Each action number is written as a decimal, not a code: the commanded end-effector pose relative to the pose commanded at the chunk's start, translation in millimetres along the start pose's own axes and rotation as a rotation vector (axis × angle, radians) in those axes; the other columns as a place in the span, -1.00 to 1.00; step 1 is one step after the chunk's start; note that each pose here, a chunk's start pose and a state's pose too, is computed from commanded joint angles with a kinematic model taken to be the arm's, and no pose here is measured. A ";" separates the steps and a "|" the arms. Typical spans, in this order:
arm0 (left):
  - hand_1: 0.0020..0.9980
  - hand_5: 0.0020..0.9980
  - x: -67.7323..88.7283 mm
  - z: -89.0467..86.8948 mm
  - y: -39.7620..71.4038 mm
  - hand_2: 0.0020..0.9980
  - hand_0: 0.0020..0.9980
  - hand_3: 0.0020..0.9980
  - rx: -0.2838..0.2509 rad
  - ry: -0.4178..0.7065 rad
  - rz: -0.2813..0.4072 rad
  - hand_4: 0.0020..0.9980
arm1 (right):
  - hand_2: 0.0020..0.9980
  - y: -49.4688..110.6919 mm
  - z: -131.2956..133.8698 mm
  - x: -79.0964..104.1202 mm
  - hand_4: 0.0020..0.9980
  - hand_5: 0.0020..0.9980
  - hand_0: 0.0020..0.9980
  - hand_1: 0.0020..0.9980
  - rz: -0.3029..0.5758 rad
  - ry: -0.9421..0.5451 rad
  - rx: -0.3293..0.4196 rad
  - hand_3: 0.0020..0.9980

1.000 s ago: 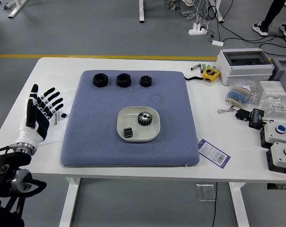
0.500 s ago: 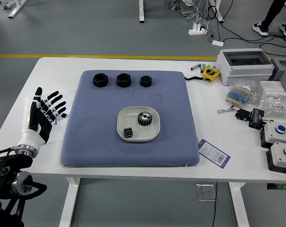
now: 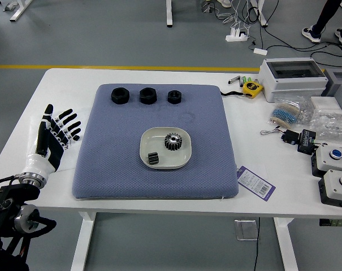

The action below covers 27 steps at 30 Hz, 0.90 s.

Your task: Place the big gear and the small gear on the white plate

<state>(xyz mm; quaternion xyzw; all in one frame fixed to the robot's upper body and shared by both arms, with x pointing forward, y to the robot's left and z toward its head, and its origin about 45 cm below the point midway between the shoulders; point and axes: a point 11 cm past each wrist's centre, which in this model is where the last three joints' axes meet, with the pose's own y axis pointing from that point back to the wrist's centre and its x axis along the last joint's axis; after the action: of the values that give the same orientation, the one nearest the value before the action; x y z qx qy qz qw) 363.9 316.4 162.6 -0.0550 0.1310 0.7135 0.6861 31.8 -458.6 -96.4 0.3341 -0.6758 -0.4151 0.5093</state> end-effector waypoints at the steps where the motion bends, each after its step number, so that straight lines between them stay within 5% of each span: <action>1: 0.58 1.00 0.1 0.4 -0.1 0.67 0.60 0.59 -0.001 -0.001 0.001 0.72 | 0.48 0.0 -0.3 0.0 0.61 0.42 0.37 0.31 0.000 -0.001 0.001 0.19; 27: 0.58 1.00 -2.6 8.2 -0.1 0.67 0.60 0.59 -0.034 -0.126 -0.015 0.73 | 0.48 0.3 -4.6 -0.3 0.61 0.42 0.37 0.31 0.000 -0.001 0.007 0.19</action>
<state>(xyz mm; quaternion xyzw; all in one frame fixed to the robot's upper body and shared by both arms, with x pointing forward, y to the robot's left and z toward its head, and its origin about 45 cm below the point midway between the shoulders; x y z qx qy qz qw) 365.0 316.1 171.2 -0.0225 0.0750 0.7124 0.6974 36.3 -459.2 -95.6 0.3359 -0.6775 -0.4129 0.5075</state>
